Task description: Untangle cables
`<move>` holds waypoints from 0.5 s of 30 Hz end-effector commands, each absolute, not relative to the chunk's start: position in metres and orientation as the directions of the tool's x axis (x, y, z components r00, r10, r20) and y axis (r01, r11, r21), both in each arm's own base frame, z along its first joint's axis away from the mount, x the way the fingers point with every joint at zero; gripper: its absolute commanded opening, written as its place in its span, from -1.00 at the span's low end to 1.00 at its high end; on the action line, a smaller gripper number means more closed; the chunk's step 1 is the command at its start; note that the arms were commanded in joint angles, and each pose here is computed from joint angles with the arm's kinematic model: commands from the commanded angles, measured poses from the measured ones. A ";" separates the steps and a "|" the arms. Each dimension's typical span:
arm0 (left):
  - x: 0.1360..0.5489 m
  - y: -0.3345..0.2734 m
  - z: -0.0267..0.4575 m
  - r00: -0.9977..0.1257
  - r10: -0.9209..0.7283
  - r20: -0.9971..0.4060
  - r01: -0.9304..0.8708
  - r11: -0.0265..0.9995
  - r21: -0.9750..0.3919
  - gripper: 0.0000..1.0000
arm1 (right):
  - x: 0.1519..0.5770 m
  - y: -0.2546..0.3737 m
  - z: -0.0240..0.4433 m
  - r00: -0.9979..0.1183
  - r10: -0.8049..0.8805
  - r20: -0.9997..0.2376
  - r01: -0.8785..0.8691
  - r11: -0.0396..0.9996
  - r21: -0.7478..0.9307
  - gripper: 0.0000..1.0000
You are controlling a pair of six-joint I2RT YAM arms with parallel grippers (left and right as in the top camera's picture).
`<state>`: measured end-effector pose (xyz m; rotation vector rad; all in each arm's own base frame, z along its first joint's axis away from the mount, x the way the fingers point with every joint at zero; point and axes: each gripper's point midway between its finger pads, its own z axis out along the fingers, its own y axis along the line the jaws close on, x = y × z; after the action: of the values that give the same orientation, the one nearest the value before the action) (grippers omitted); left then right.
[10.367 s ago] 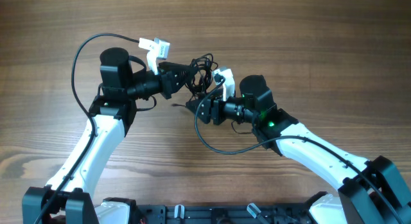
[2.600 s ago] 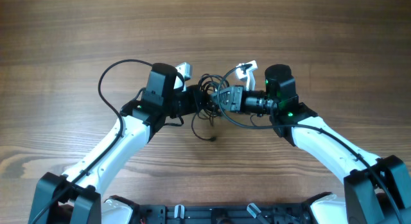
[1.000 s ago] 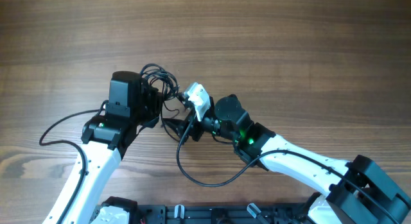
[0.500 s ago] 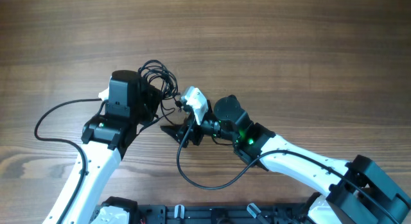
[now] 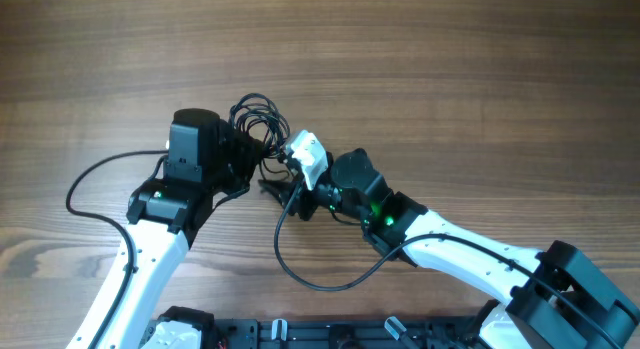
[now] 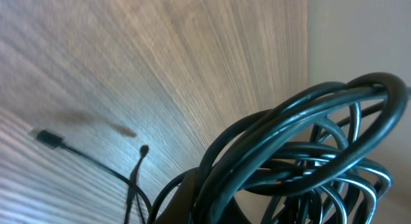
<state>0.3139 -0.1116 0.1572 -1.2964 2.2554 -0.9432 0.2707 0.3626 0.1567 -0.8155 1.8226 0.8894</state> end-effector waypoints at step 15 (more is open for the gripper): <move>0.315 -0.110 0.168 -0.713 -0.678 -0.181 -0.369 0.581 -0.725 -0.92 | 0.222 0.370 0.163 -0.556 -0.190 -0.809 -0.821 0.276 0.499 -0.91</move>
<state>0.3091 -0.1154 0.1593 -1.2925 2.3008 -1.0432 0.2508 0.3681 0.1497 -0.8516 1.8887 1.0455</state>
